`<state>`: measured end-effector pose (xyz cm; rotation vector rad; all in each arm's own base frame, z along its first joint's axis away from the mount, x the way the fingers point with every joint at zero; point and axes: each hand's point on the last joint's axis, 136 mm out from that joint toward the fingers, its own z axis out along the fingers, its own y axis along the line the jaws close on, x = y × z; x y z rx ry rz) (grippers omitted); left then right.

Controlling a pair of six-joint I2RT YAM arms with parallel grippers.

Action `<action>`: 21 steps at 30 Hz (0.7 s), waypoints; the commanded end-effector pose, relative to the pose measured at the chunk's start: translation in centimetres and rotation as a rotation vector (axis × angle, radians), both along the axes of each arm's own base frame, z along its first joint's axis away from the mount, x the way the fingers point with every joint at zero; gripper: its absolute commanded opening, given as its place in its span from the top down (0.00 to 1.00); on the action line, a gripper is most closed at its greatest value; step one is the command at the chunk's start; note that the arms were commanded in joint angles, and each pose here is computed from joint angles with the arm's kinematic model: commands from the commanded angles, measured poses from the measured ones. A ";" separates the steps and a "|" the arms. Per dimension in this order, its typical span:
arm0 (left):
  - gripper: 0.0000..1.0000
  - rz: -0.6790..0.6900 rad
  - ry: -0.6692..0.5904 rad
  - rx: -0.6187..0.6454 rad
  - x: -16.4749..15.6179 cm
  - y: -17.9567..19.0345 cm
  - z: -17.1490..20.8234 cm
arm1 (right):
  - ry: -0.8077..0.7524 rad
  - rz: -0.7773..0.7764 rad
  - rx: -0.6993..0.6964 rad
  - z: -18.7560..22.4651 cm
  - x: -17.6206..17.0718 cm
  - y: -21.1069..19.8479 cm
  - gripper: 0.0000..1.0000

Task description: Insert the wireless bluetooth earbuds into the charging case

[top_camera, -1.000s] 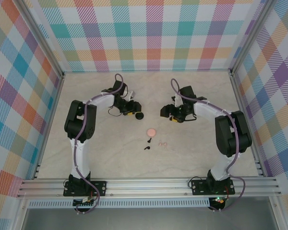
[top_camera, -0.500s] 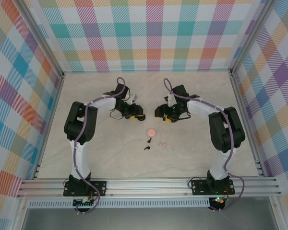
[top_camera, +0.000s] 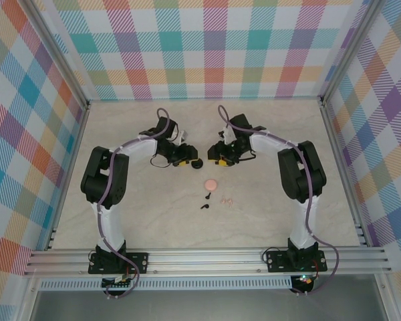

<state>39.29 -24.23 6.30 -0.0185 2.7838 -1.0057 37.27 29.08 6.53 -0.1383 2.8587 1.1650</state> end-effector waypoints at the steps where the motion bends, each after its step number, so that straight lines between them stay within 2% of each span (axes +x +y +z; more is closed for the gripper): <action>1: 0.49 0.076 -0.003 -0.025 0.2 0.7 0.8 | 0.062 0.024 0.020 -0.5 -0.1 1.2 0.58; 6: 0.49 0.146 -0.005 -0.030 0.3 1.5 0.2 | 0.082 0.033 0.020 -1.1 0.8 2.5 0.62; 13: 0.52 0.178 0.008 -0.065 0.2 1.7 -0.6 | 0.112 0.012 0.025 -2.2 1.5 3.3 0.68; 21: 0.54 0.187 0.024 -0.113 0.6 1.4 -1.4 | 0.128 0.014 0.047 -2.7 1.6 4.2 0.69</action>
